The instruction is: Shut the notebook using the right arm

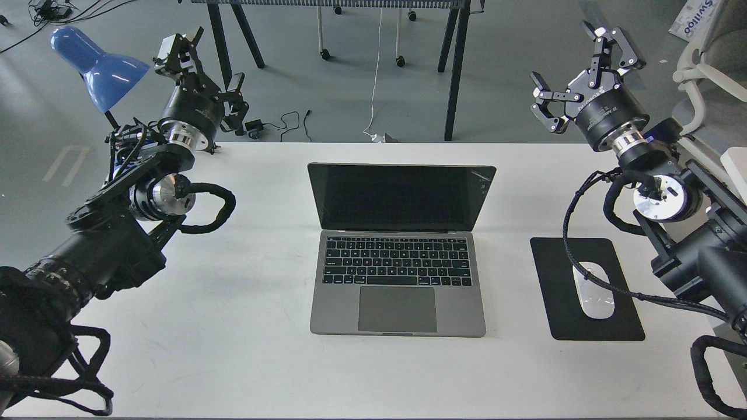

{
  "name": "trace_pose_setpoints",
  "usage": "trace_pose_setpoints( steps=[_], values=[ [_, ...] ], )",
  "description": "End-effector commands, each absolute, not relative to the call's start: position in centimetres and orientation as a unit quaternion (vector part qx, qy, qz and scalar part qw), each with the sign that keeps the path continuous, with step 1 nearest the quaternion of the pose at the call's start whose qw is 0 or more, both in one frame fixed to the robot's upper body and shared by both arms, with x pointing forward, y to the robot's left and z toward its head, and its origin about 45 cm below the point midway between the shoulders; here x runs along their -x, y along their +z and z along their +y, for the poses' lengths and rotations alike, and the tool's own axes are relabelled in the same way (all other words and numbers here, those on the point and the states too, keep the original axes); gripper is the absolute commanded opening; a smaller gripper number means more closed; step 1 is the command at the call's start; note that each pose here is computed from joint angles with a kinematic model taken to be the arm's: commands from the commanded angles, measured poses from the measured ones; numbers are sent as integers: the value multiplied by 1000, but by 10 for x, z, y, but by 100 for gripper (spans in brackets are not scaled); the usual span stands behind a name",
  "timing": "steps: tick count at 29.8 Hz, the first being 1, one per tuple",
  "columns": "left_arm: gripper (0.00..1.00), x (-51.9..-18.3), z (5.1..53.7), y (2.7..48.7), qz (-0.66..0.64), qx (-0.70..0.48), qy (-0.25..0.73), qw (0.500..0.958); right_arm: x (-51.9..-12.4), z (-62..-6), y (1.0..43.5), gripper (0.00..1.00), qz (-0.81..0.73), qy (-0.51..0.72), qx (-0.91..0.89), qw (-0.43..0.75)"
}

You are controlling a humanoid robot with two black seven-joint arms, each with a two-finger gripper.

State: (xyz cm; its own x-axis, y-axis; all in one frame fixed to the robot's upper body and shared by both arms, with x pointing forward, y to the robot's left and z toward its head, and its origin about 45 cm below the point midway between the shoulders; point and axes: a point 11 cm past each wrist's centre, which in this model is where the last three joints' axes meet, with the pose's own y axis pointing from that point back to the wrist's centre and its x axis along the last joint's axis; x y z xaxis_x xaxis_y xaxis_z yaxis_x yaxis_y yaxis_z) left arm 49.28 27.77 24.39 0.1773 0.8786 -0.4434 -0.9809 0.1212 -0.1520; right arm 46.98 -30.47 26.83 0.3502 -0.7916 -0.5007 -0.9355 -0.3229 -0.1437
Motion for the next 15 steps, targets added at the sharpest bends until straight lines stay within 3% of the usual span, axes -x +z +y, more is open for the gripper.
trace_pose_setpoints(
  steps=[1, 10, 15],
  values=[
    [100, -493, 277, 243, 123, 207, 630, 738, -470, -306, 268, 100, 544, 172, 794, 208],
    [100, -493, 278, 244, 123, 208, 630, 738, -472, -302, 273, 100, 540, 164, 801, 198],
    [100, -493, 277, 243, 124, 208, 629, 739, -489, -275, 302, 100, 517, 111, 838, 136]
  ],
)
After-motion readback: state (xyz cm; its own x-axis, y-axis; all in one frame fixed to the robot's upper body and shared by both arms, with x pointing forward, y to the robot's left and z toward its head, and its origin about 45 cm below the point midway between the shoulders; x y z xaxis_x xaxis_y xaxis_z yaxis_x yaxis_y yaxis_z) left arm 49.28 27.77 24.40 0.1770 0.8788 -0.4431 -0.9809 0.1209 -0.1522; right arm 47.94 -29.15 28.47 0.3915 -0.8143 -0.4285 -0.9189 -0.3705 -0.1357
